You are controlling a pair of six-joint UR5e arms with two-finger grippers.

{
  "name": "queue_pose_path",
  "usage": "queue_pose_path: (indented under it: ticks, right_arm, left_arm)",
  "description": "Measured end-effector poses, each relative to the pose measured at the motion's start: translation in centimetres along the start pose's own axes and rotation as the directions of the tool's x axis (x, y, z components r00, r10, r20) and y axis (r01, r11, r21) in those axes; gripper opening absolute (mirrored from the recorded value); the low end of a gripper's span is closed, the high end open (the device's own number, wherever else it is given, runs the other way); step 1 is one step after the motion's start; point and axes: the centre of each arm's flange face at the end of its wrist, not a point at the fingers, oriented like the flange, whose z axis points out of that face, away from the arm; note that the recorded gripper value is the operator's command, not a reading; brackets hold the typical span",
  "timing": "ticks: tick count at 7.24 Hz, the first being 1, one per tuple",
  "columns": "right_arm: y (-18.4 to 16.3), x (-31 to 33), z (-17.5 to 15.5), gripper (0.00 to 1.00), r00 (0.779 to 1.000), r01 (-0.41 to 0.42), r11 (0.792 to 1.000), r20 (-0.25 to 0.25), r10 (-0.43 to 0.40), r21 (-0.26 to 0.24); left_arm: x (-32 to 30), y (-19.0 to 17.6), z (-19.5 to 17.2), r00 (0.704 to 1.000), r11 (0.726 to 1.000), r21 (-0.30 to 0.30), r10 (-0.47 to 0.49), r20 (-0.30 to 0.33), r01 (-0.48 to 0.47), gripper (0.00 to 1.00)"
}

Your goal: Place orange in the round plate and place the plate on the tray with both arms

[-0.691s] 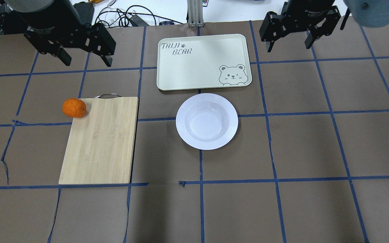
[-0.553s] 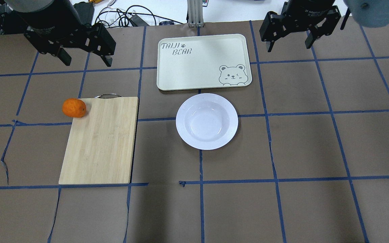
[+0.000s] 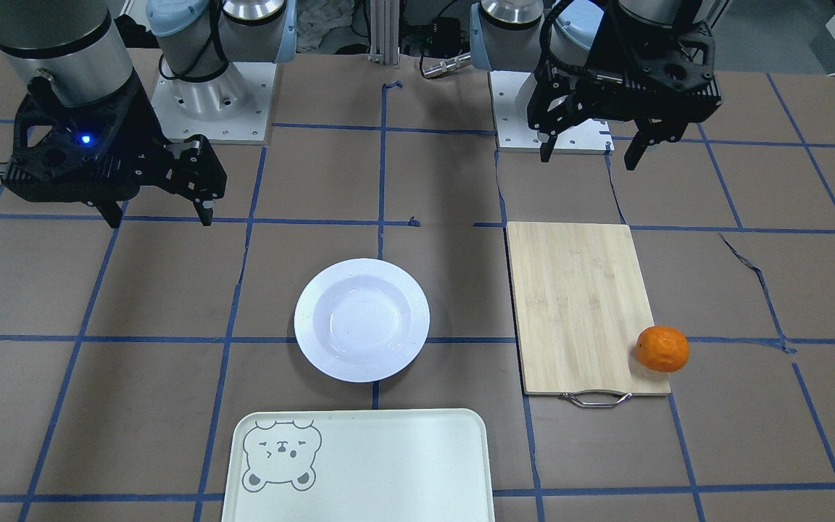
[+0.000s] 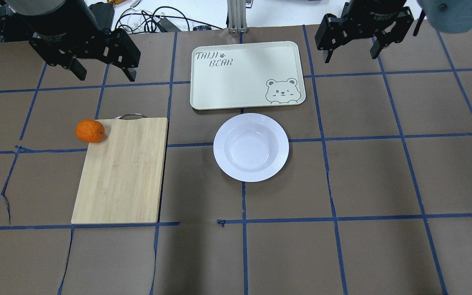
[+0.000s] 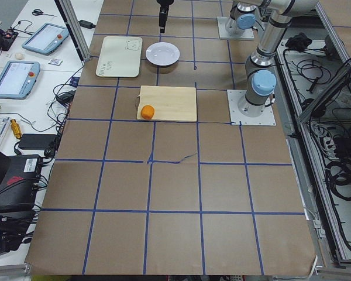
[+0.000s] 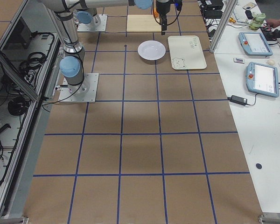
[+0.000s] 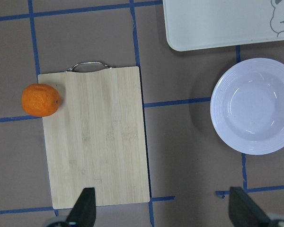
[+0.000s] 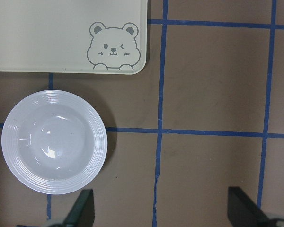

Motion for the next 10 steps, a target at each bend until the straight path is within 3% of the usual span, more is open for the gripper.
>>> queue_pose_path:
  ticks: [6,10]
  right_arm:
    - [0.0,0.0,0.0,1.00,1.000,0.000,1.000,0.001,0.000,0.003]
    - [0.0,-0.1,0.0,1.00,1.000,0.002,1.000,0.003,-0.002,0.002]
  left_arm:
    - [-0.5,-0.5,0.5,1.000,1.000,-0.014,-0.002,0.003,0.002,1.00]
    - [-2.1,-3.3,3.9,1.000,0.998,-0.055,-0.026,0.005,0.026,1.00]
